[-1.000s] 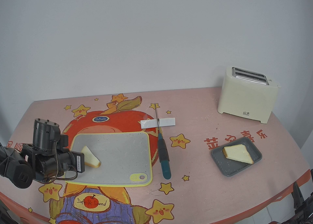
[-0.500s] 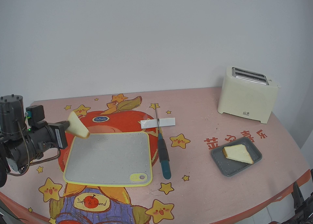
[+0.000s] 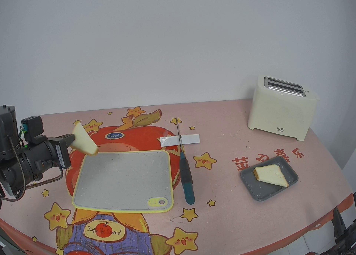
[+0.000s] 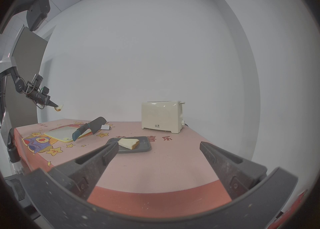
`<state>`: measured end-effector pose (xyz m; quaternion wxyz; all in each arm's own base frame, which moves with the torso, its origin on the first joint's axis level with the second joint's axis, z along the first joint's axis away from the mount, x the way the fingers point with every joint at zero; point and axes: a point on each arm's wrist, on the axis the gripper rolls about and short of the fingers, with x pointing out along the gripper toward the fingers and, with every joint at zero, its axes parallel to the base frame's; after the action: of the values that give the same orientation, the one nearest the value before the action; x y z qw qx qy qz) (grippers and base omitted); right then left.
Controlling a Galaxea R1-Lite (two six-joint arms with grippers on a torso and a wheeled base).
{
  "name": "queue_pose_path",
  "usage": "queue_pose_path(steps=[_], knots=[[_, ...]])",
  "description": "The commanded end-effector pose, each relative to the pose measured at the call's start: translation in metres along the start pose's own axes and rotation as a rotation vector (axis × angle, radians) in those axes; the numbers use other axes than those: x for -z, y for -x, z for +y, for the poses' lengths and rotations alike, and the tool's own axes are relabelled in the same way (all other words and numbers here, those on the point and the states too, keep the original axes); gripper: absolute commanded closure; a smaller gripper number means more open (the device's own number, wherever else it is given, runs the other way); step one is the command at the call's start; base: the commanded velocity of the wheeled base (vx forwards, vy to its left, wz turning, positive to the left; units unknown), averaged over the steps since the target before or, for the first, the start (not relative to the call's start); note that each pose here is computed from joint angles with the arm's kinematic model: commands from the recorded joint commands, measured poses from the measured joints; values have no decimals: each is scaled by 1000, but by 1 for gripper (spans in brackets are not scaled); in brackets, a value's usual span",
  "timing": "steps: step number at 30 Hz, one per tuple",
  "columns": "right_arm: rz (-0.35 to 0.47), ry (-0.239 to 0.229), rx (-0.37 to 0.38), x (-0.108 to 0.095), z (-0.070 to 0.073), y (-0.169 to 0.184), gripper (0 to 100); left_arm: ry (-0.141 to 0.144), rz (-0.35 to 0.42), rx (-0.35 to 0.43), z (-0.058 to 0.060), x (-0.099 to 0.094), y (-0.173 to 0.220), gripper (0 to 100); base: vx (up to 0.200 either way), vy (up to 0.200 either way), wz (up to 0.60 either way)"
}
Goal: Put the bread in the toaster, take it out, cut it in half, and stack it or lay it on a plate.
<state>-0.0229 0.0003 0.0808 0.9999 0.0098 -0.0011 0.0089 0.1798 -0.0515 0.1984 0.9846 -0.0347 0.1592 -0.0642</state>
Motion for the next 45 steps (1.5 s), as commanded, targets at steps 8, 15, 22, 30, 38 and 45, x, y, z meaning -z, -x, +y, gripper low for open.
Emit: queue_pose_path(steps=[8, 15, 22, 30, 38, 45], knots=[[1, 0, -1, 5, 0, 0, 0, 1, -3, 0, 0, 0, 1, 100, 0, -200, 0], [1, 0, -1, 5, 0, 0, 0, -1, 1, -1, 0, 1, 1, 100, 0, -200, 0], [1, 0, -1, 5, 0, 0, 0, -11, 16, 13, -2, 6, 1, 100, 0, -200, 0], [1, 0, -1, 5, 0, 0, 0, -13, 18, 17, -3, 6, 1, 100, 0, -200, 0], [1, 0, -1, 5, 0, 0, 0, -14, 18, 19, -3, 7, 1, 100, 0, -200, 0], [1, 0, -1, 5, 0, 0, 0, -44, 32, 30, -6, 12, 2, 100, 0, -86, 0]])
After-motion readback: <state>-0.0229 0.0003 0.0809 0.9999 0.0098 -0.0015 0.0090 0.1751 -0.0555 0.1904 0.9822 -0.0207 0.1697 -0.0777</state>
